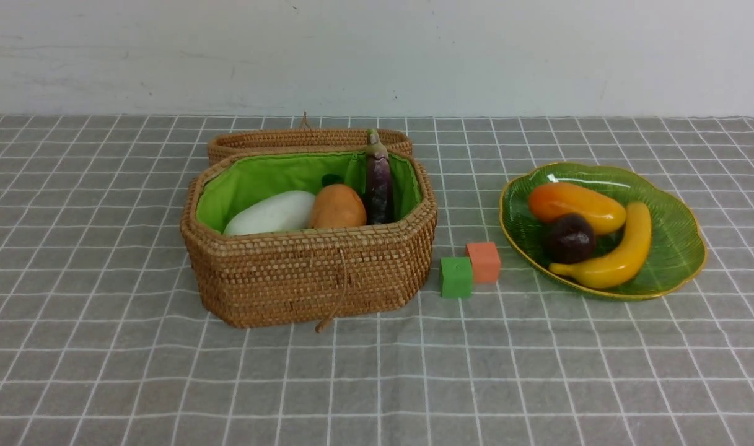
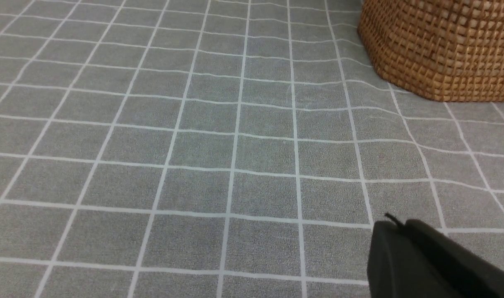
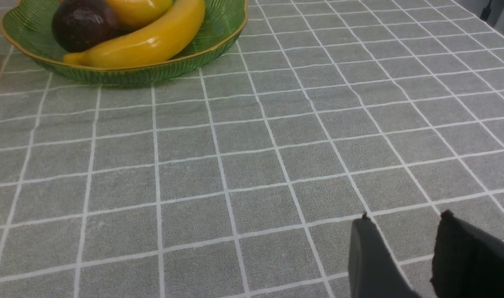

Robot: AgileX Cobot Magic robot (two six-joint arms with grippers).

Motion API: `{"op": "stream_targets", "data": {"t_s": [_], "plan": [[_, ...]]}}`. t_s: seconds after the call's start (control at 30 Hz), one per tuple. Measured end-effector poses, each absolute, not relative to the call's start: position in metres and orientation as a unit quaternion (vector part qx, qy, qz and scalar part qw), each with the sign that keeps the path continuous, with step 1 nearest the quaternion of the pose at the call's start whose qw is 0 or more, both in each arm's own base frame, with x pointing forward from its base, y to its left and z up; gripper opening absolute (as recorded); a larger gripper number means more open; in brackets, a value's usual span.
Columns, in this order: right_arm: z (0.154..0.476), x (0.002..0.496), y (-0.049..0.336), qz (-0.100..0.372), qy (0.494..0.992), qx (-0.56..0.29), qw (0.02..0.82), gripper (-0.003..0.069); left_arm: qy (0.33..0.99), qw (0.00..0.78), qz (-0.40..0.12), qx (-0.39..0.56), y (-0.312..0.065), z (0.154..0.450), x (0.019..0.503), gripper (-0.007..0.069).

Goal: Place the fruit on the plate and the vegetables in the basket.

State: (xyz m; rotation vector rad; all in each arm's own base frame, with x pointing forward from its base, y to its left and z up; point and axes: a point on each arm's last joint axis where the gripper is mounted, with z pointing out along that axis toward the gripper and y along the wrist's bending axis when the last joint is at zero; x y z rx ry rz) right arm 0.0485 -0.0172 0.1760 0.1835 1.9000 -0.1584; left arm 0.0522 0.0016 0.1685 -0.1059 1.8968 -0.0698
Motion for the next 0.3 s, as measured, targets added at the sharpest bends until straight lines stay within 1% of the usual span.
{"op": "stream_targets", "data": {"t_s": [0.3], "plan": [[0.176, 0.0485, -0.0172, -0.068, 0.811, 0.078, 0.575, 0.024, 0.812, 0.581, -0.03, -0.045, 0.0016, 0.1685, 0.0522, 0.0018]]}}
